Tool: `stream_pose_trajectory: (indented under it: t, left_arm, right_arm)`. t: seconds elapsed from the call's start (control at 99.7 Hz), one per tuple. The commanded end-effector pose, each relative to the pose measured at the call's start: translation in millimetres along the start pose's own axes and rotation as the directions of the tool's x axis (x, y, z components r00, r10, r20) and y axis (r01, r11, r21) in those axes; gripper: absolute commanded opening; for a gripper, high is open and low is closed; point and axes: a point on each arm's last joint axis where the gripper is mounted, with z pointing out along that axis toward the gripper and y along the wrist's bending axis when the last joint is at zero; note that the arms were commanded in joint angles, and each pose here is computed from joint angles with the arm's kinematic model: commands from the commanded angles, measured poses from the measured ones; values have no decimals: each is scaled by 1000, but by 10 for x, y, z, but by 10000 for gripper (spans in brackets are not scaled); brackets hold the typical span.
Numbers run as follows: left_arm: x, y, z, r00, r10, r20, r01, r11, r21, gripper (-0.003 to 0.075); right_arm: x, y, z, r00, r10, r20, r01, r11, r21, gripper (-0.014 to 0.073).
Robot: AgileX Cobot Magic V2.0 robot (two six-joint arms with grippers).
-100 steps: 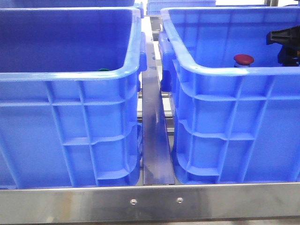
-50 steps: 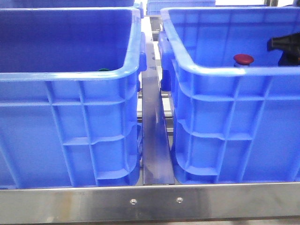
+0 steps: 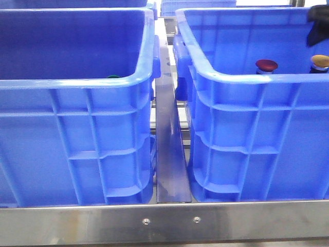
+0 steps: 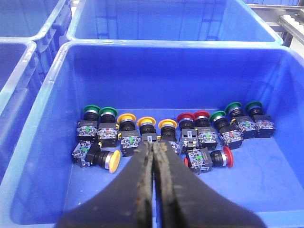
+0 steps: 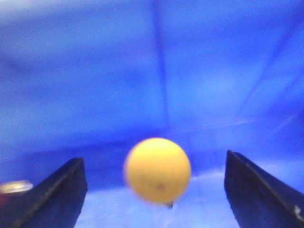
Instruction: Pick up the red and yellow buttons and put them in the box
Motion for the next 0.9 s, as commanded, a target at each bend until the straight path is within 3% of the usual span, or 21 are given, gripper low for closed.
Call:
stream_pose_trajectory:
  t: [0.0,0.291,0.482,0.742,0.893]
  left_arm:
    - [-120,-26,-21,997,7,73,-8,1000,22,-19]
    - [-120,-26,-21,997,7,73,-8,1000,22,-19]
    - [-120,-26,-21,997,7,73,-8,1000,22,-19]
    - [-120,-26,-21,997,7,73,-8,1000,22,-19]
    - [-120,-26,-21,997,7,73,-8,1000,22,-19]
  right_arm:
    - [-209,4,-394,994,4,108,-2,1000,-19,612]
    - [-58,115,-1355,971,7,239,41,980,-196,612]
    - [136,81,-1865,937,25,348,52,977,-208,584]
    - [417,48,-2422,864,39,502,91,969,-232,383]
    - [532,24,-2580,831,44,555,101,968,-228,203]
